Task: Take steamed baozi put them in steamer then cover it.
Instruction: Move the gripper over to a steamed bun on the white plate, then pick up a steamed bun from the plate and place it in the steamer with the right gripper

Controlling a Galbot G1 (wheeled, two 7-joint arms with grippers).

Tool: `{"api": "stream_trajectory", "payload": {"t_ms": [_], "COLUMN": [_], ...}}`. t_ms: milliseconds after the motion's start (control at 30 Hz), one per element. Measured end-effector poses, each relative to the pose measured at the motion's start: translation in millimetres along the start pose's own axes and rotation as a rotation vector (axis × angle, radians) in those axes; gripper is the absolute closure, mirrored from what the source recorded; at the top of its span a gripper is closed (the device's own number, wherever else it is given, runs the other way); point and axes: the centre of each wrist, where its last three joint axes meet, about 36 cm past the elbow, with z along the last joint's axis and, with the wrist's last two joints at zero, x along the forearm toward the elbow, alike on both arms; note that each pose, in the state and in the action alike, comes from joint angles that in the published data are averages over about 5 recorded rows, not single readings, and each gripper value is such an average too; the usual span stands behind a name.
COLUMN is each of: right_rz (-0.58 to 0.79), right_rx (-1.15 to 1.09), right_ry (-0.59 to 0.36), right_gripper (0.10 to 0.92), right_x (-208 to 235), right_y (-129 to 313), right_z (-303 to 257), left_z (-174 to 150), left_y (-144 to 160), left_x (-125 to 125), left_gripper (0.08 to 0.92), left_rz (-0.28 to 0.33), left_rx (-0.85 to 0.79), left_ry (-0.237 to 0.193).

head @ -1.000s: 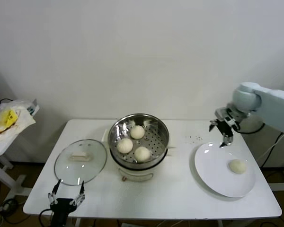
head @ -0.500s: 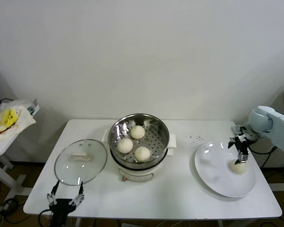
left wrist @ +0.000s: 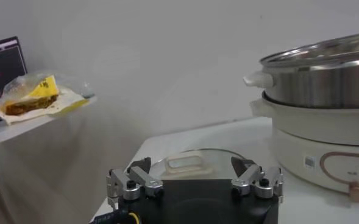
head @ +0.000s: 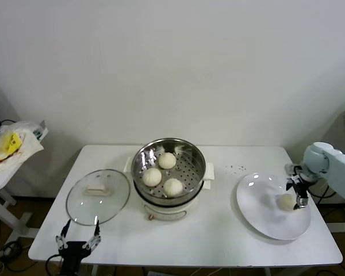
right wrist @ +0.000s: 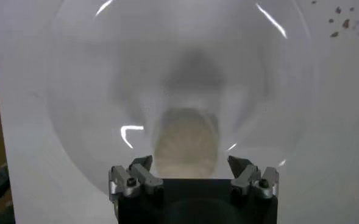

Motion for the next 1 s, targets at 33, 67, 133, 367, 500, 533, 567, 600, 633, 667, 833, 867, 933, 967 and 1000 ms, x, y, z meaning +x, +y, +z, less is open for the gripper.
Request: {"api": "stream_trajectory", "payload": {"t_ms": [33, 67, 133, 367, 500, 533, 567, 600, 633, 667, 833, 867, 933, 967, 1000], "right_rz": [-0.001, -0.003, -0.006, -0.016, -0.015, -0.015, -0.014, -0.014, -0.013, -0.012, 0.002, 0.008, 0.023, 0.032, 0.041], "right_rx": [0.0, 0.001, 0.002, 0.007, 0.007, 0.006, 0.006, 0.005, 0.004, 0.003, -0.006, -0.008, -0.012, -0.015, -0.017], "right_ry": [0.003, 0.006, 0.012, 0.025, 0.024, 0.023, 0.022, 0.021, 0.02, 0.019, 0.004, -0.002, -0.019, -0.028, -0.039], "right_gripper": [0.2, 0.2, 0.2, 0.255, 0.318, 0.329, 0.337, 0.342, 0.349, 0.353, 0.364, 0.366, 0.368, 0.368, 0.369], "right_x": [-2, -4, -8, -16, -18, -18, -18, -17, -17, -16, -5, -1, 11, 18, 26], "right_y": [0, 0, 0, 0, 0, 0, 0, -1, -1, -1, -4, -6, -12, -16, -20], "right_z": [0, -1, -1, -2, -3, -3, -3, -3, -3, -3, -3, -5, -10, -13, -16], "left_z": [0, 0, 0, 1, 1, 1, 1, 1, 1, 1, 2, 2, 2, 2, 2], "left_y": [0, 0, 0, 0, 1, 1, 1, 1, 1, 0, 0, -1, -2, -2, -3], "left_x": [0, 0, 0, 0, 0, 0, 0, 0, 1, 1, 2, 2, 2, 2, 2], "left_gripper": [0.177, 0.177, 0.177, 0.177, 0.177, 0.177, 0.177, 0.177, 0.177, 0.177, 0.177, 0.177, 0.177, 0.177, 0.177], "left_rz": [0.0, -0.001, -0.002, -0.006, -0.007, -0.007, -0.007, -0.007, -0.007, -0.007, -0.005, -0.004, -0.001, 0.0, 0.002], "left_rx": [-0.001, -0.001, -0.002, -0.003, -0.004, -0.004, -0.005, -0.005, -0.005, -0.005, -0.003, -0.002, 0.0, 0.001, 0.003], "left_ry": [0.0, 0.0, 0.001, 0.002, 0.003, 0.003, 0.003, 0.004, 0.005, 0.005, 0.004, 0.003, 0.002, 0.001, 0.0]}}
